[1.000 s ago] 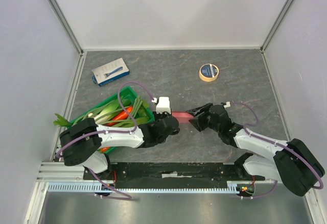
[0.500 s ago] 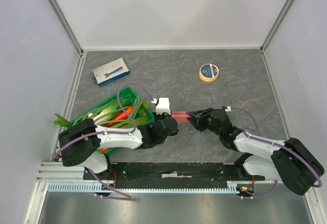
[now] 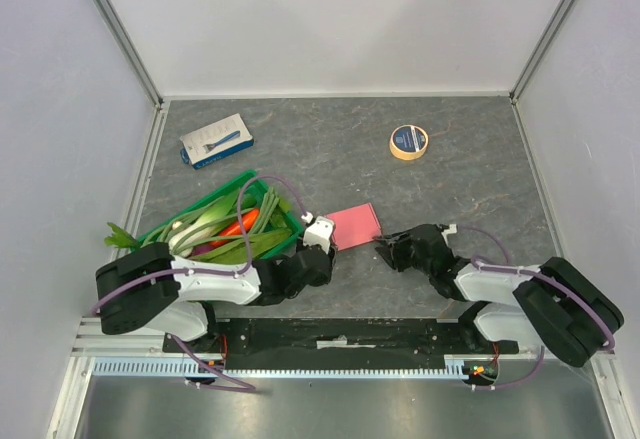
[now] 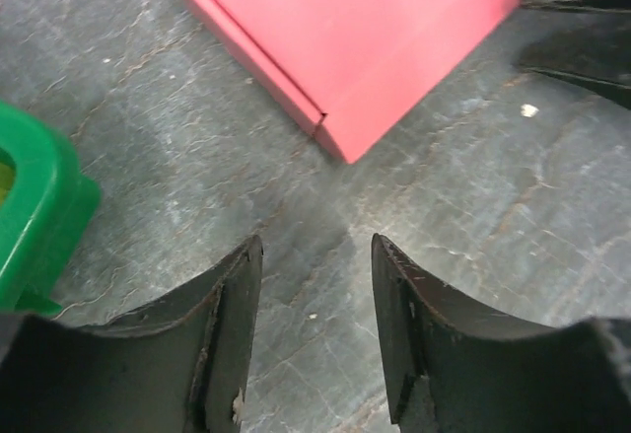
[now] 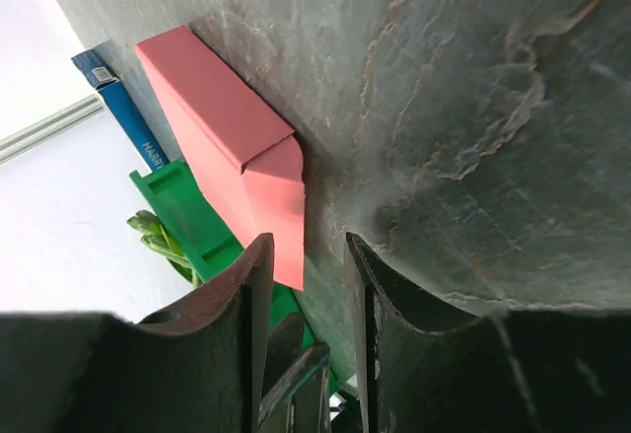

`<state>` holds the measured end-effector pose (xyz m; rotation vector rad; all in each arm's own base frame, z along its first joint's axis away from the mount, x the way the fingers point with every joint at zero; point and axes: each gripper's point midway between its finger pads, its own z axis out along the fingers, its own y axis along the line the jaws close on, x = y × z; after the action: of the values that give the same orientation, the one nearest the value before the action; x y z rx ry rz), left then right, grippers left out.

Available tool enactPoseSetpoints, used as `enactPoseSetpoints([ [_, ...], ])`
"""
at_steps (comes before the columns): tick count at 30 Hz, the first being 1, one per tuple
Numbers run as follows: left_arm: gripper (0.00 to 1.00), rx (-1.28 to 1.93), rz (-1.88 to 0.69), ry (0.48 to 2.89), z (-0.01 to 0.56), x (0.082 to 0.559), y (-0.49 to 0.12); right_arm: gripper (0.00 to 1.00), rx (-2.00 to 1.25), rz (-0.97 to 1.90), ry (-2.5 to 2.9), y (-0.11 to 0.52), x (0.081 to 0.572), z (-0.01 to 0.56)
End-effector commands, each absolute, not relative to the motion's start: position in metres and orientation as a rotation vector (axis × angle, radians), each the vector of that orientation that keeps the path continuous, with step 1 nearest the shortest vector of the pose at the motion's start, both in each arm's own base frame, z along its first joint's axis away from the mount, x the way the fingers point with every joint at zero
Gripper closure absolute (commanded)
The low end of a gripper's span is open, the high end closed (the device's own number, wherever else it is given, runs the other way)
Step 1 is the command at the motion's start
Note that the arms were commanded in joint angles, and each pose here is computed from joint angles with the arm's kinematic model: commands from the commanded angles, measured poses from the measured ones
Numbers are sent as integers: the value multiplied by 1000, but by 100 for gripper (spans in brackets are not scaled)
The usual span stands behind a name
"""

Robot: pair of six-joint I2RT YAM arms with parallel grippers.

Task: Fold the paper box

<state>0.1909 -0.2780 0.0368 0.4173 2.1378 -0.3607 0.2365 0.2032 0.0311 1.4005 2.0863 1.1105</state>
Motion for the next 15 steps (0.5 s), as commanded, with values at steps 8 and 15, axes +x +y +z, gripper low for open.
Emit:
enactPoseSetpoints([
  [8, 33, 555, -683, 1954, 131, 180, -303, 41, 982, 1005, 2108, 200, 247, 72],
  [15, 37, 434, -842, 2104, 139, 246, -303, 49, 469, 800, 2298, 200, 234, 87],
])
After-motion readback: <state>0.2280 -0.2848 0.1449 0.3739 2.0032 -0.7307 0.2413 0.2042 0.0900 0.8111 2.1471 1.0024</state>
